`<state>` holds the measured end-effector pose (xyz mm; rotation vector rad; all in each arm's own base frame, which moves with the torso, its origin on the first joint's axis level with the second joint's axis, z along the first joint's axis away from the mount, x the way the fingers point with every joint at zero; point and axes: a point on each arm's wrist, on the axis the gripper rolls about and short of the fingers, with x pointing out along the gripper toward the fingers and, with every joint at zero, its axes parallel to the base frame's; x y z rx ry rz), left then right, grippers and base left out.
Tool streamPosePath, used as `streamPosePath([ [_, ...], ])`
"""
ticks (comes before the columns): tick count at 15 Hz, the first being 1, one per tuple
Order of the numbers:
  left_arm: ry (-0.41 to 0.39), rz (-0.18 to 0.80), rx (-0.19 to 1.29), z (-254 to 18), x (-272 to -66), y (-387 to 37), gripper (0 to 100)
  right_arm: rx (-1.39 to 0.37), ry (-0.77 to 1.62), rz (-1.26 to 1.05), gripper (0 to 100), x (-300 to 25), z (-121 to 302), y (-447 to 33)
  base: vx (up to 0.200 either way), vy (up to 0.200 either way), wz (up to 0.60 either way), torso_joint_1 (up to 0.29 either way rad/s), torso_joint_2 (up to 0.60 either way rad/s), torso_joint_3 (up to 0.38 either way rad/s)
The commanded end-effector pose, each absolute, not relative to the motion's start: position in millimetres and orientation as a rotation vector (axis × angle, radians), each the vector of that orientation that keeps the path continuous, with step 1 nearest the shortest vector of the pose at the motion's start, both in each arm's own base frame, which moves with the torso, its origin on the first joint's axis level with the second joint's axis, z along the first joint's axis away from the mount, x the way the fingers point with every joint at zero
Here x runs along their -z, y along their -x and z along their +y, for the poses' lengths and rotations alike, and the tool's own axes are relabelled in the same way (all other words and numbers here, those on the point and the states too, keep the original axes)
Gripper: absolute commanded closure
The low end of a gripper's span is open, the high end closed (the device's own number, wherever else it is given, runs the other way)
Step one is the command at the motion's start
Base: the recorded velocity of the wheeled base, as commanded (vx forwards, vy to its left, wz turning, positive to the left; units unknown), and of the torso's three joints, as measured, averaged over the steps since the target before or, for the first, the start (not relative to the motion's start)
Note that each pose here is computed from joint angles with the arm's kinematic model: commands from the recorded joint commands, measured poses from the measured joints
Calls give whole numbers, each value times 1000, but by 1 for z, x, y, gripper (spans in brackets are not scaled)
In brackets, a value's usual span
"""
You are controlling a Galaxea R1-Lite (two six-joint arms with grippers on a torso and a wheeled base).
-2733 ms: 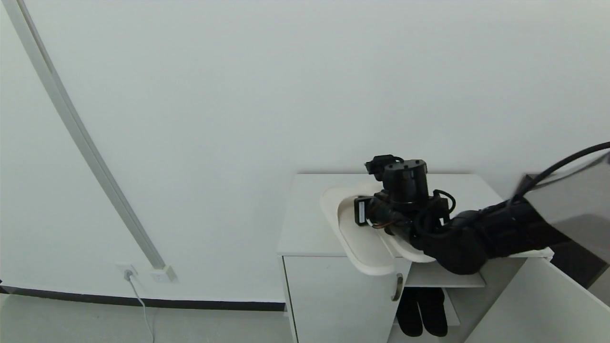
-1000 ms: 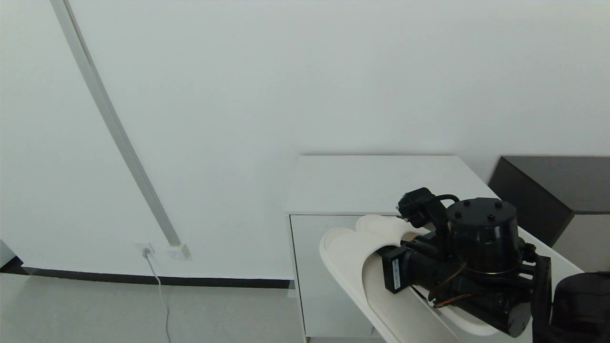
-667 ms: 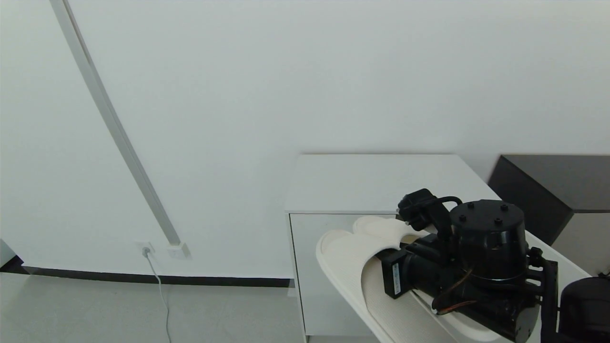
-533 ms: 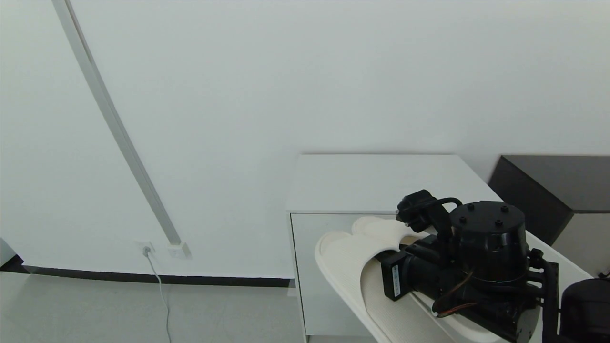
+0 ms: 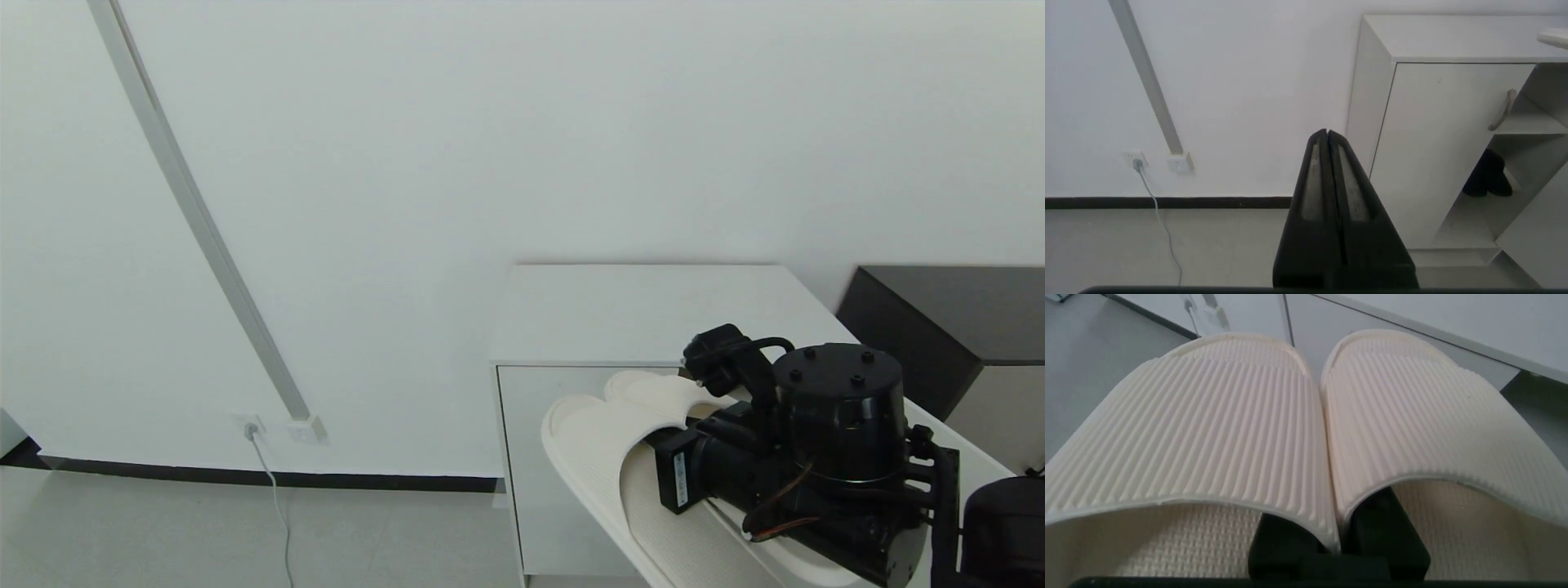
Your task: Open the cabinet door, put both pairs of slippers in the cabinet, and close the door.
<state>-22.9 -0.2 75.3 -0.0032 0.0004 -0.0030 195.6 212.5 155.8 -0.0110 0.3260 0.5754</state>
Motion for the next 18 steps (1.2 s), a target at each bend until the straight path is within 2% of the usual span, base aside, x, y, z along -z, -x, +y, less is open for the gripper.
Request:
streamPosePath([
  [1, 3, 2, 2, 0, -75, 23, 100, -574, 10, 325, 100, -156, 212, -196, 0, 0, 0, 0, 0, 0],
  [7, 3, 2, 2, 0, -75, 23, 100, -574, 12, 328, 100, -155, 213, -196, 0, 0, 0, 0, 0, 0],
  [18, 2, 2, 2, 0, -75, 23, 100, -569, 11, 329, 100, -155, 212, -197, 0, -200, 0, 4, 4, 4],
])
